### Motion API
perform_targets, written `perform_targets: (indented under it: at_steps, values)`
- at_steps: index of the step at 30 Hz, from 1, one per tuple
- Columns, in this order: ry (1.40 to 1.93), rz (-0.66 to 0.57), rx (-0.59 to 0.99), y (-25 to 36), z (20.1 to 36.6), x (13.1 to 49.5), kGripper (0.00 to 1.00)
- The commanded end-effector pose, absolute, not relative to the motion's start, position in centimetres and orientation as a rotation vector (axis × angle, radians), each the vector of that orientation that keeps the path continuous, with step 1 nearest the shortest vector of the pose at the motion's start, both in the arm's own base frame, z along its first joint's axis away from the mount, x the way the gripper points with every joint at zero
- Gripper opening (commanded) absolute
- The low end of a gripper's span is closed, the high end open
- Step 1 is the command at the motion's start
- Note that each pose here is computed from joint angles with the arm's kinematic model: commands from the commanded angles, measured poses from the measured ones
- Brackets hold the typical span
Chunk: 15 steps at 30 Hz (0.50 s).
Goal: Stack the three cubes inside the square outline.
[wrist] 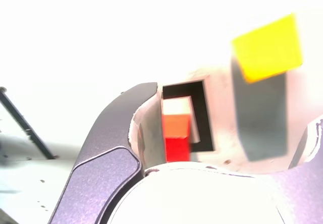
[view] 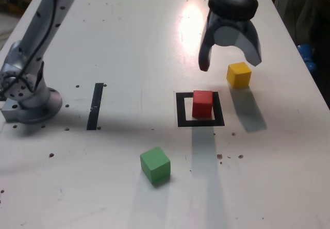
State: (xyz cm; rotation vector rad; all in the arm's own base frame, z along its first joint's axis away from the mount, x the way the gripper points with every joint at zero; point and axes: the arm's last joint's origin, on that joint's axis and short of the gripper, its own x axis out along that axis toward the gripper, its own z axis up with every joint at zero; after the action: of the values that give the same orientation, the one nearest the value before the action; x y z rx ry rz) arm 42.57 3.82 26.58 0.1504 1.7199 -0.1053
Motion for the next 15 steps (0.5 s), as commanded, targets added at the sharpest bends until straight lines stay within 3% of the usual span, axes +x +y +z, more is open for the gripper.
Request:
perform_targets:
  at_steps: [1, 8, 15]
  values:
    - [1.736, -0.106, 0.123, 4.6, 25.5, 43.4, 1.00]
    - [1.752, -0.094, 0.046, 6.6, 23.2, 45.1, 0.97]
    - [1.758, -0.106, -0.008, 7.9, 21.6, 45.9, 0.88]
